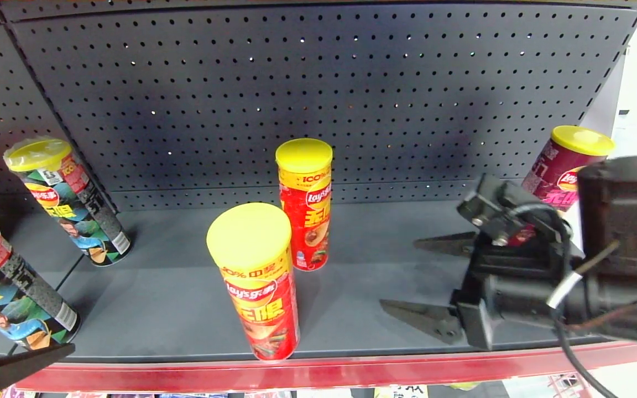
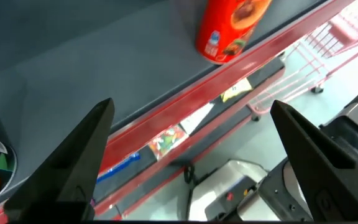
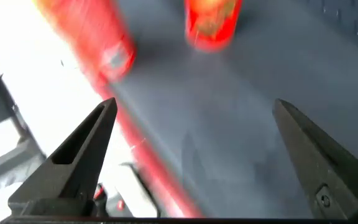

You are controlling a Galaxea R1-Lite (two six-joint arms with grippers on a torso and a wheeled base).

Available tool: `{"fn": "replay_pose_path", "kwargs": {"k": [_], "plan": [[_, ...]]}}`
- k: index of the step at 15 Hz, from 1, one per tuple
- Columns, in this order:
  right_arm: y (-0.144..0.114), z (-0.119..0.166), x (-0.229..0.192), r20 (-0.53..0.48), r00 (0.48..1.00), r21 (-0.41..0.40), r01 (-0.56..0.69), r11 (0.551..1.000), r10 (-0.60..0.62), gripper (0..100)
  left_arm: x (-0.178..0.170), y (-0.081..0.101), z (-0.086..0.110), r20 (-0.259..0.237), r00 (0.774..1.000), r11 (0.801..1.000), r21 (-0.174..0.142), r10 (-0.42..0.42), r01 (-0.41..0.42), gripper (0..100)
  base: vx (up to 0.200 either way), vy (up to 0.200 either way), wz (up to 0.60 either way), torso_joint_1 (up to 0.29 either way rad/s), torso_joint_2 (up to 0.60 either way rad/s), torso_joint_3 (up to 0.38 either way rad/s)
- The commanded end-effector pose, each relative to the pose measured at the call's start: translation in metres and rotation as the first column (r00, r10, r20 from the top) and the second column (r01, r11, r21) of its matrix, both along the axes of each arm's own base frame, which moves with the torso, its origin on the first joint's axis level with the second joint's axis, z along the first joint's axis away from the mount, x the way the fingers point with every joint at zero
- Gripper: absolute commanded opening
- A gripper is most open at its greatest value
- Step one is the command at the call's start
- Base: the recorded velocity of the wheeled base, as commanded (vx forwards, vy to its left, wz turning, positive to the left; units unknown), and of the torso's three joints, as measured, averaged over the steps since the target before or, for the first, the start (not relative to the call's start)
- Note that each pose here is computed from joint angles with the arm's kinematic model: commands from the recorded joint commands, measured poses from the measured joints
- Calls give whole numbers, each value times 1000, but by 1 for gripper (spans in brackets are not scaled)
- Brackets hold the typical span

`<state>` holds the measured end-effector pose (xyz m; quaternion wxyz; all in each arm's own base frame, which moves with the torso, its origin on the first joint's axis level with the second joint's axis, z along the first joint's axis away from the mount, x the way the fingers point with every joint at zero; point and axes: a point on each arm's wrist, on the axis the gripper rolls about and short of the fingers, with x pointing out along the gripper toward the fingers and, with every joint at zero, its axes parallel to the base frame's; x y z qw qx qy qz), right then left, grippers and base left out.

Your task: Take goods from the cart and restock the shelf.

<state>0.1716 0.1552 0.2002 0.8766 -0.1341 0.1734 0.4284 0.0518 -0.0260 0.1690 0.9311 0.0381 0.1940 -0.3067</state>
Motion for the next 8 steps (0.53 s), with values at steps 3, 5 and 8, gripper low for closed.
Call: {"fn": "replay_pose_path", "kwargs": {"k": [3, 5, 8], "plan": [[-72, -10, -80, 86, 996, 73, 5, 997, -11, 100, 22, -7, -9, -123, 992, 998, 54, 20, -13, 100, 0, 0, 0, 0, 0, 0], [-92, -19, -98, 117, 991, 103, 49, 994, -61, 100, 32, -11, -11, -165, 986, 997, 77, 21, -8, 100, 0, 0, 0, 0, 0, 0], [-118, -19, -116, 184, 962, 179, 170, 969, -203, 100, 55, -18, -9, -203, 978, 991, 134, 53, -26, 100, 0, 0, 0, 0, 0, 0]]}}
